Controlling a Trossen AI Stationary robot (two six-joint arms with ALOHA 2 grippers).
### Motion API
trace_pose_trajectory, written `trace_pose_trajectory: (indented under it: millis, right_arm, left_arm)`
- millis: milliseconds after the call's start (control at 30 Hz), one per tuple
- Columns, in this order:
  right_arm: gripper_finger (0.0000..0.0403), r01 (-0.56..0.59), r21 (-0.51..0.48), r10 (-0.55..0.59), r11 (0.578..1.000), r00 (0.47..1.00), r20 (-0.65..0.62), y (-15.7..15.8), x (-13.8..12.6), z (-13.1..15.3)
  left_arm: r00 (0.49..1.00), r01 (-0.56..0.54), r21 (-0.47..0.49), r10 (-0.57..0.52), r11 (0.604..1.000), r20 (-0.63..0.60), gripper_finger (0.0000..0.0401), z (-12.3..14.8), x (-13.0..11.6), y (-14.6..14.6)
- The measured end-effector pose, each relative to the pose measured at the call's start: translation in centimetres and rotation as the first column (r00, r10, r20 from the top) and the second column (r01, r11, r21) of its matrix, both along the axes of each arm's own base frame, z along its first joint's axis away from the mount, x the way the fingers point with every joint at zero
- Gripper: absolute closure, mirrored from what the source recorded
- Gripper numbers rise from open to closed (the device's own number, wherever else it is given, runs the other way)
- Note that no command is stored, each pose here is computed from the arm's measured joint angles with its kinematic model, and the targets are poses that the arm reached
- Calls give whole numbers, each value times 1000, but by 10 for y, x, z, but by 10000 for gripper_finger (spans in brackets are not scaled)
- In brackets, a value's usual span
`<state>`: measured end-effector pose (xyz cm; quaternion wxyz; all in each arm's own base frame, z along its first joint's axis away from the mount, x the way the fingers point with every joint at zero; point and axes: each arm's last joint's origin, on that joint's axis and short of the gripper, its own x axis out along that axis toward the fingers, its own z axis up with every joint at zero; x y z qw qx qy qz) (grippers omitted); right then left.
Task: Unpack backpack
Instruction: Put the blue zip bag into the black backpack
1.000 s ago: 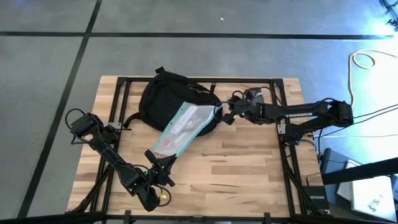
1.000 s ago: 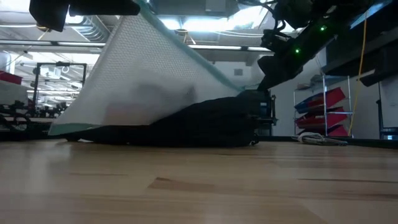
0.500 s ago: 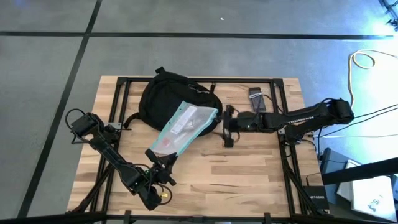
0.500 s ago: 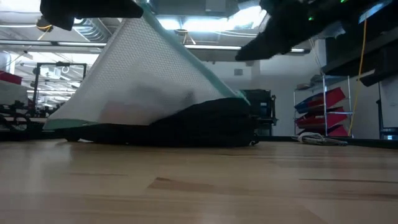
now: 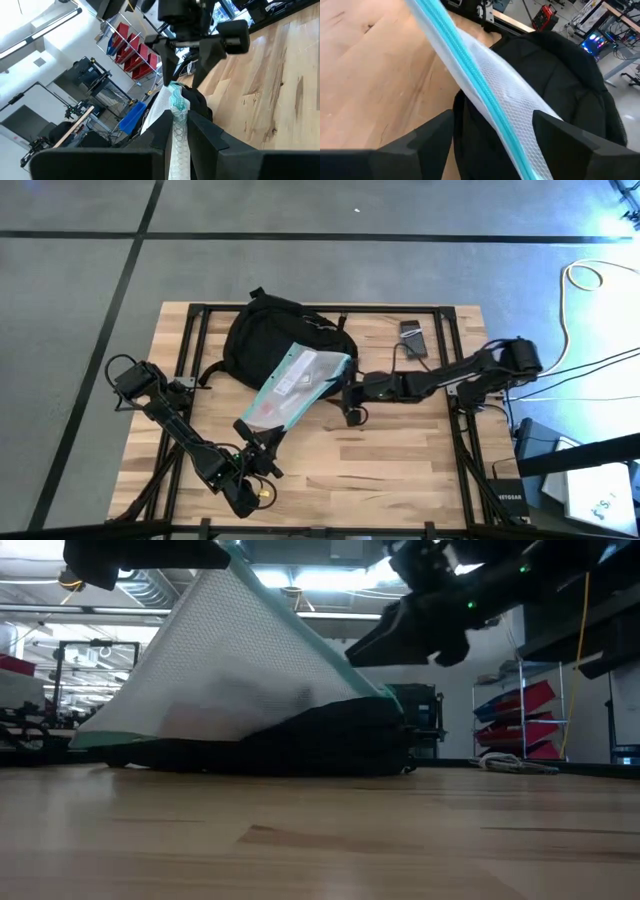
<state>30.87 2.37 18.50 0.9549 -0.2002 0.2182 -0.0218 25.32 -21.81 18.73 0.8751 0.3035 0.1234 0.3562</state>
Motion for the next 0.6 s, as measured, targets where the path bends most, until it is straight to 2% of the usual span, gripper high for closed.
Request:
trace_pose_trajectory:
  millis: [300, 433, 567, 600]
  right_arm:
    - [235, 55, 12, -55, 998, 998, -29, -8, 33, -12]
    - [300, 55, 42, -55, 998, 998, 6, -7, 40, -1]
    - [382, 51, 42, -50, 998, 999, -19, -7, 39, 11]
    - [392, 51, 41, -50, 998, 998, -29, -7, 38, 16]
  left_arm:
    - [1000, 1, -4, -1, 1000, 4, 361, 0, 0, 0]
    - [1000, 1, -17, -1, 1000, 16, 361, 0, 0, 0]
    - [997, 4, -79, 2, 997, 77, 361, 0, 0, 0]
    - [996, 10, -100, -1, 995, 88, 361, 1, 0, 0]
